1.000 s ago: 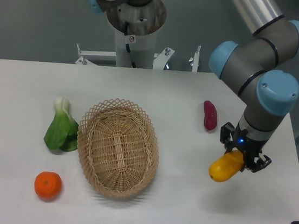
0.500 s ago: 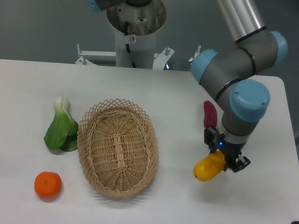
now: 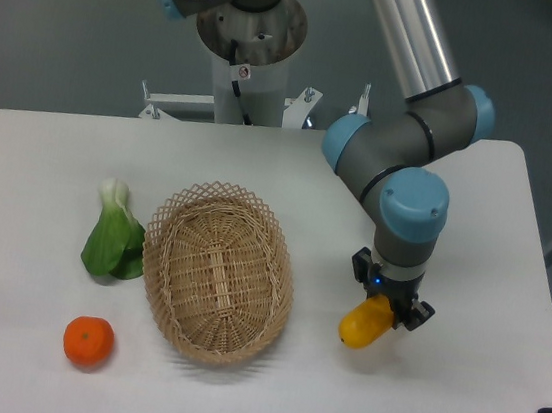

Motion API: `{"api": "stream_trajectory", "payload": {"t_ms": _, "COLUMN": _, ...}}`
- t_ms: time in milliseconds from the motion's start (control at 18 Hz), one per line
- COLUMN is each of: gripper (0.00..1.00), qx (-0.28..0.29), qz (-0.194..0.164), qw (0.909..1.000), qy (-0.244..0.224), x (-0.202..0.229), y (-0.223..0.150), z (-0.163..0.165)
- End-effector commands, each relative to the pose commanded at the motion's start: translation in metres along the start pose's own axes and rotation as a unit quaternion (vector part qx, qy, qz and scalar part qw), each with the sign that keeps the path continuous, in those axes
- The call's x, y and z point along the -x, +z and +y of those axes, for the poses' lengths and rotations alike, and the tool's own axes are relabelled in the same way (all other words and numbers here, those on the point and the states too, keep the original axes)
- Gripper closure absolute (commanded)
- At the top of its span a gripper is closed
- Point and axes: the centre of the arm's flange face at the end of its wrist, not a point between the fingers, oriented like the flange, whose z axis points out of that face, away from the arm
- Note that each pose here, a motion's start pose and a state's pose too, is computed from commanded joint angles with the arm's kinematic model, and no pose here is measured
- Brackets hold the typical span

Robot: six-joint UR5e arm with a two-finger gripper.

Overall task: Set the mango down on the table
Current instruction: 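Carry the yellow mango in the gripper and lower it toward the table, then open the gripper to release the mango onto the table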

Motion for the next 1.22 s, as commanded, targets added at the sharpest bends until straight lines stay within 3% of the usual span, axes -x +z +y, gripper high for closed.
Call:
{"api": "stream_trajectory", "payload": {"t_ms": 167, "gripper": 0.33, "qx": -0.004, "qz": -0.014, "qw": 0.9997, "qy": -0.017, "x": -0.002, "y": 0.000, "z": -0.007}}
{"api": "stream_trajectory", "payload": {"t_ms": 389, "gripper": 0.06, "qx": -0.005, "qz": -0.014, "qw": 0.9998, "qy": -0.012, "x": -0.001, "y": 0.001, "z": -0.007}}
{"api": "stream_trajectory", "payload": {"t_ms": 500, "gripper": 0.00, "qx": -0.006, "qz": -0.015, "qw": 0.9998, "qy": -0.013, "x": 0.000, "y": 0.000, "z": -0.008}}
{"api": "stream_trajectory", "payload": {"t_ms": 1000, "gripper": 0.00, "qx": -0.049, "qz": -0.033, "qw": 0.9973, "qy": -0.042, "x": 0.035, "y": -0.035, "z": 0.008}}
{"api": "stream_trajectory", "payload": {"t_ms": 1222, "gripper": 0.00, "qx": -0.043, "qz": 0.003, "qw": 0.9980, "qy": -0.047, "x": 0.053, "y": -0.054, "z": 0.019}}
